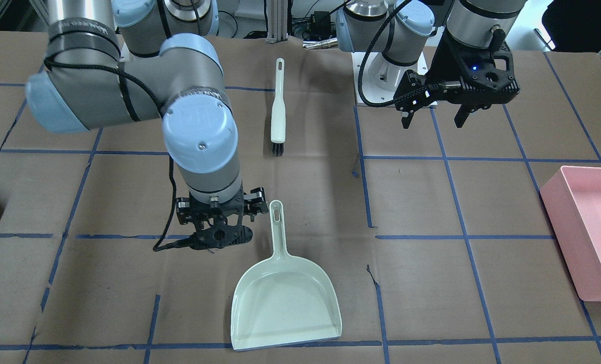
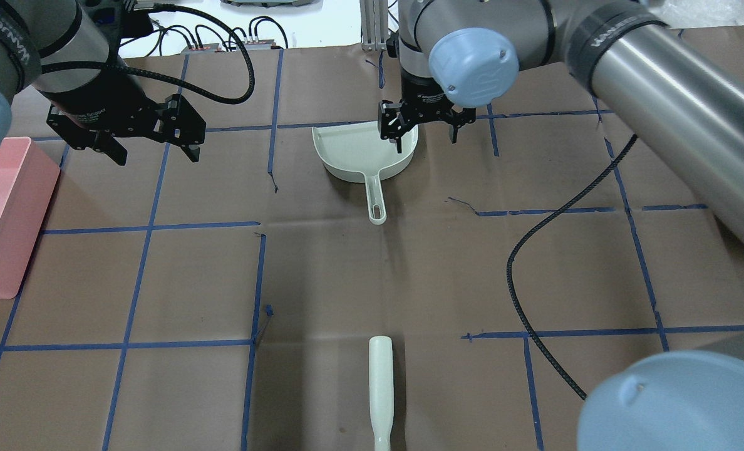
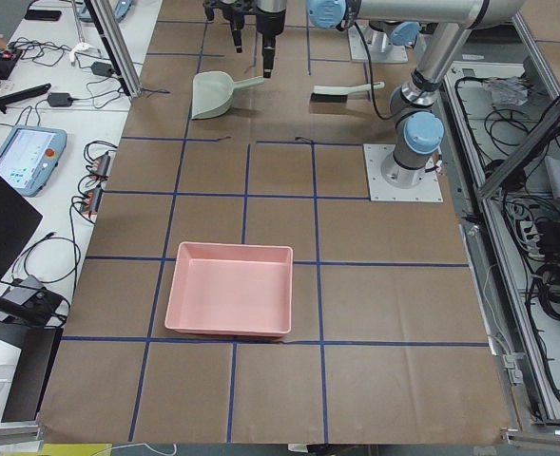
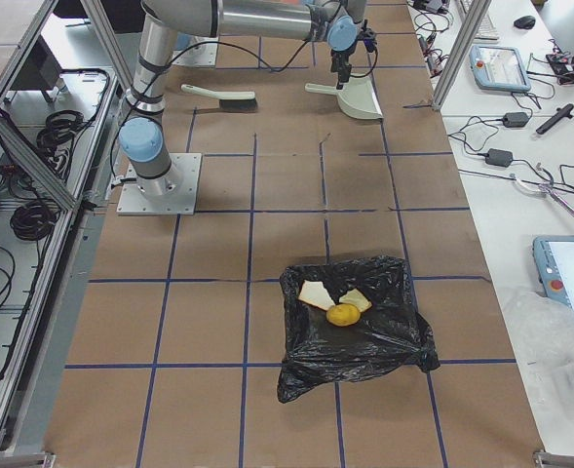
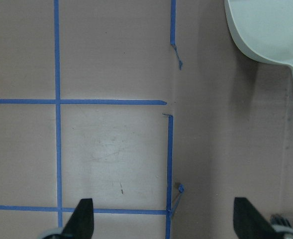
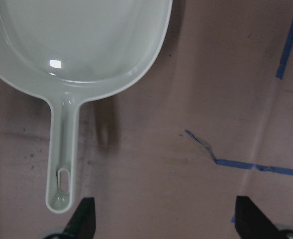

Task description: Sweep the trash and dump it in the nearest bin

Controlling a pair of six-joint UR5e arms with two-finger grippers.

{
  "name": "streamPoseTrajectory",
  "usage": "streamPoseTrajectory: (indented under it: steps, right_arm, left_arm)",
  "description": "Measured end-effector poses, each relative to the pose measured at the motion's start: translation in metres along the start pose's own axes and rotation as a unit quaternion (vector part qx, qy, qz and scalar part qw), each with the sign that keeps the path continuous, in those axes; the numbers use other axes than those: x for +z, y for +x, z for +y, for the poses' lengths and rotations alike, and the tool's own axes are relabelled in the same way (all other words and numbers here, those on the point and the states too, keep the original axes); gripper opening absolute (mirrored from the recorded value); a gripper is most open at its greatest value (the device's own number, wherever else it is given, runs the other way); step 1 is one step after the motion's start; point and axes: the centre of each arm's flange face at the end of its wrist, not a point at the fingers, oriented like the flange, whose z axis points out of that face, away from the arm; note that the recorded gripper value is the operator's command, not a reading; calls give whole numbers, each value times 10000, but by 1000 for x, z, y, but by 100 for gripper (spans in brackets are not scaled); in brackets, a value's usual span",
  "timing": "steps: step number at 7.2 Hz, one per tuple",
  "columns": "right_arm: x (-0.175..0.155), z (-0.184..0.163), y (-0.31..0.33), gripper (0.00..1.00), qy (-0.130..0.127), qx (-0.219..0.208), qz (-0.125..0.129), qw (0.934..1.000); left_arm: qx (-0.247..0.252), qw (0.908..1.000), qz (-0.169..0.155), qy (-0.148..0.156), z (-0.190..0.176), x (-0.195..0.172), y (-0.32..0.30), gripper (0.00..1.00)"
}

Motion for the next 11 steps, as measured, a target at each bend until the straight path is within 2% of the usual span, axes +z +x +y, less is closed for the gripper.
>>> streamPoseTrajectory:
  steps: [2,4,8,11]
  right_arm:
    - [-38,34,35,100,29,-176,-14,9998]
    - [-67,73,71,100,207,-146,-34,9997]
    - [-100,156,92,100,520,9,-20,9986]
    - [-114,173,124,100,683,374,-63,9969]
  left_arm:
    - [-1,10000,0,-1,0,0,0,100]
    - [-4,10000,0,-7,0,1,0,100]
    - [5,10000,-7,13,0,-1,0,100]
    - [4,10000,-8,16,0,-1,0,100]
